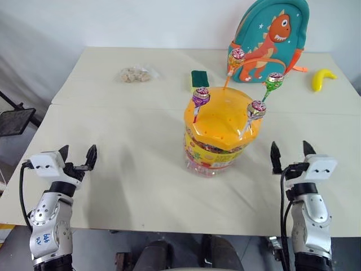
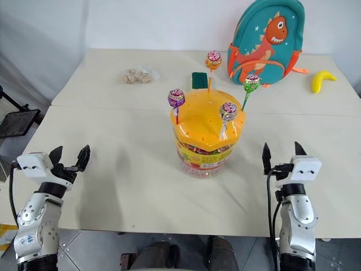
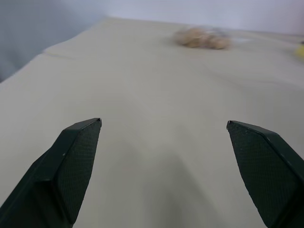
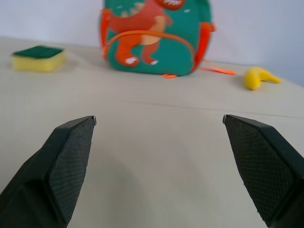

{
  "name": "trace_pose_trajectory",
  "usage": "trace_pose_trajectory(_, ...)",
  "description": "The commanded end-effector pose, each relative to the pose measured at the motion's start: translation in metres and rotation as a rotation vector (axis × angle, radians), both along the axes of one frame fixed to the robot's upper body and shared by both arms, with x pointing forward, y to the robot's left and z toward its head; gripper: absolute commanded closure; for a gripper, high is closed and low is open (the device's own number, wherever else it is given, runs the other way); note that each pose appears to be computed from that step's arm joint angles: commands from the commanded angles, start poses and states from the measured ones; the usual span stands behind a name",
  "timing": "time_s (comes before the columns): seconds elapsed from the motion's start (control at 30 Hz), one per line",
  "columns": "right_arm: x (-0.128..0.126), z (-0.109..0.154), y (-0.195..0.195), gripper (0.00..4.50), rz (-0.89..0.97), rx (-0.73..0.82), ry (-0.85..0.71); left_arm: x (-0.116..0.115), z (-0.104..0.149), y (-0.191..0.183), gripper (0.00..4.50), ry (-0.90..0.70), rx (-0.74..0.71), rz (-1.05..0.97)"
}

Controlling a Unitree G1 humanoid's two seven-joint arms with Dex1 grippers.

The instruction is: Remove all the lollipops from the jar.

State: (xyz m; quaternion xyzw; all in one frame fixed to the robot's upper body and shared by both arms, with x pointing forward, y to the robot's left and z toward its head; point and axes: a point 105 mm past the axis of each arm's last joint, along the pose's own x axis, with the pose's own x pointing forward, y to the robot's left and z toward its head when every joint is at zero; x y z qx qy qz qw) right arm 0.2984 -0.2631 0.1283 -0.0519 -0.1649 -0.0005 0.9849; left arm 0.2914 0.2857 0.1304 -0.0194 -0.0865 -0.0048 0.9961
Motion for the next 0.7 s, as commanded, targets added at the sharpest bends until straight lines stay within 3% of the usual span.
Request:
trace_pose_trajectory(0.03,-0.003,0.018,0.003,0.0,0.087,-0.017,-0.055,-0.001,0.014,-0.008,0.02,-0.032,0.084,-0.054)
trace_pose_trajectory(0.1,-0.004,0.022,0.006,0.0,0.14,-0.035,-0.061,0.001,0.017,-0.013,0.02,-0.053,0.087,-0.095)
trace_pose_trajectory(0.27,-0.036,0.072,0.0,0.0,0.427,-0.051,-0.169,-0.011,0.058,-0.051,0.02,-0.147,0.064,-0.617)
trace_pose_trajectory(0.5,-0.079,0.12,0.01,0.0,0.776,-0.088,-0.224,-0.01,0.097,-0.047,0.02,-0.101,0.146,-0.895)
trace_pose_trajectory(0.7,-0.11,0.111,0.018,0.0,0.975,-0.271,-0.129,-0.026,0.095,-0.058,0.02,-0.021,0.175,-1.13)
